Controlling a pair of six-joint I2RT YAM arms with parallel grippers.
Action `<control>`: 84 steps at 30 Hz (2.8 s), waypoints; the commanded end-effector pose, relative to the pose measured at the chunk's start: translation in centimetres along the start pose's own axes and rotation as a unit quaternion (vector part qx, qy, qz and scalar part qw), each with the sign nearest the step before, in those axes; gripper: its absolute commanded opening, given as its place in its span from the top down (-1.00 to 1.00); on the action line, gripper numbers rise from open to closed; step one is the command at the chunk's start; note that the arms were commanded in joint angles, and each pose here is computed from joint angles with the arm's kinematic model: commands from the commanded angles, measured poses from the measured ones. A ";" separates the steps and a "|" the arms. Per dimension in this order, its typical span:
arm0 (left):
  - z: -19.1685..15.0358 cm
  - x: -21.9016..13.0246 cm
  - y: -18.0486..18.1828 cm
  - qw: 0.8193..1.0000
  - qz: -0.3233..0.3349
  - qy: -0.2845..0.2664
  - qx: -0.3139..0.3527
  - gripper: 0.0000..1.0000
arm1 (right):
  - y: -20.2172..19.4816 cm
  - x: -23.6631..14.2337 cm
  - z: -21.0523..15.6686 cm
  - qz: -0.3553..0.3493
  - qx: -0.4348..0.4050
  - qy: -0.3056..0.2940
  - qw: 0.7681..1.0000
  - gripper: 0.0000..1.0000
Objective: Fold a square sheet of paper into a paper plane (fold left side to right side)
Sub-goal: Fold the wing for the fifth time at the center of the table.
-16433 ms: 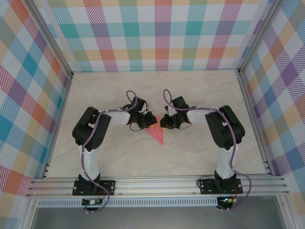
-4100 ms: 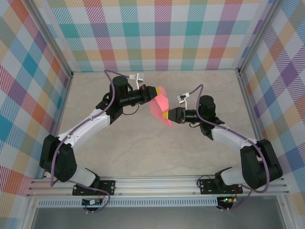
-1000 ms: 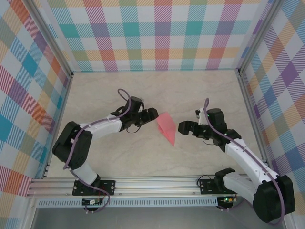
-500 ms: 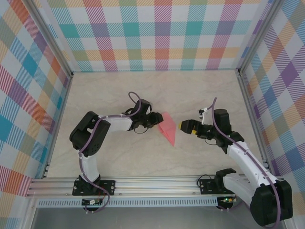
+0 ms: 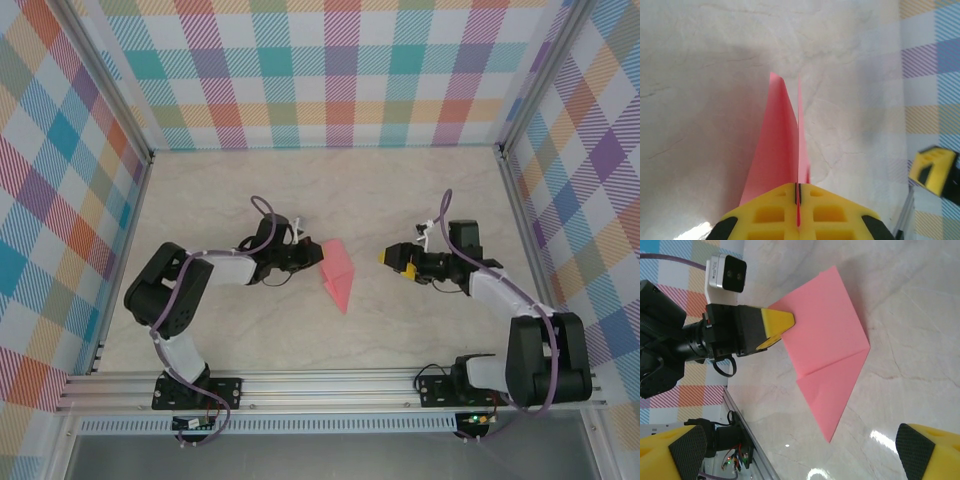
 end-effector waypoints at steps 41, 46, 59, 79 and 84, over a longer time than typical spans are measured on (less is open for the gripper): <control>-1.0 0.8 -2.5 0.977 -0.089 0.145 0.129 0.29 | -1.8 9.6 0.6 0.079 -0.058 0.108 0.989 1.00; 1.1 -0.8 -0.5 0.987 -0.038 0.103 0.117 -0.07 | -2.4 8.8 0.6 0.028 -0.042 0.109 0.993 1.00; -3.9 -7.0 -2.9 0.957 0.152 -0.022 0.247 -0.19 | -1.4 8.0 0.5 -0.004 0.060 0.130 0.990 1.00; -14.2 -1.2 -2.1 0.854 0.329 -0.049 0.399 -0.23 | -1.2 10.8 -0.3 -0.059 0.099 0.187 0.976 1.00; -13.8 -0.1 -0.8 0.817 0.395 -0.071 0.414 -0.21 | -1.3 10.9 -0.5 -0.060 0.099 0.189 0.975 1.00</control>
Point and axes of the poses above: each hand's point on the last joint's axis, 136 mm out from that joint toward the fingers, its own x axis out along the fingers, its own y axis along the line the jaws close on, z = x × y, the point moved 1 cm from there along -x, back along the fingers, and after that the axes turned 14 degrees about -x, right-handed, at the moved point
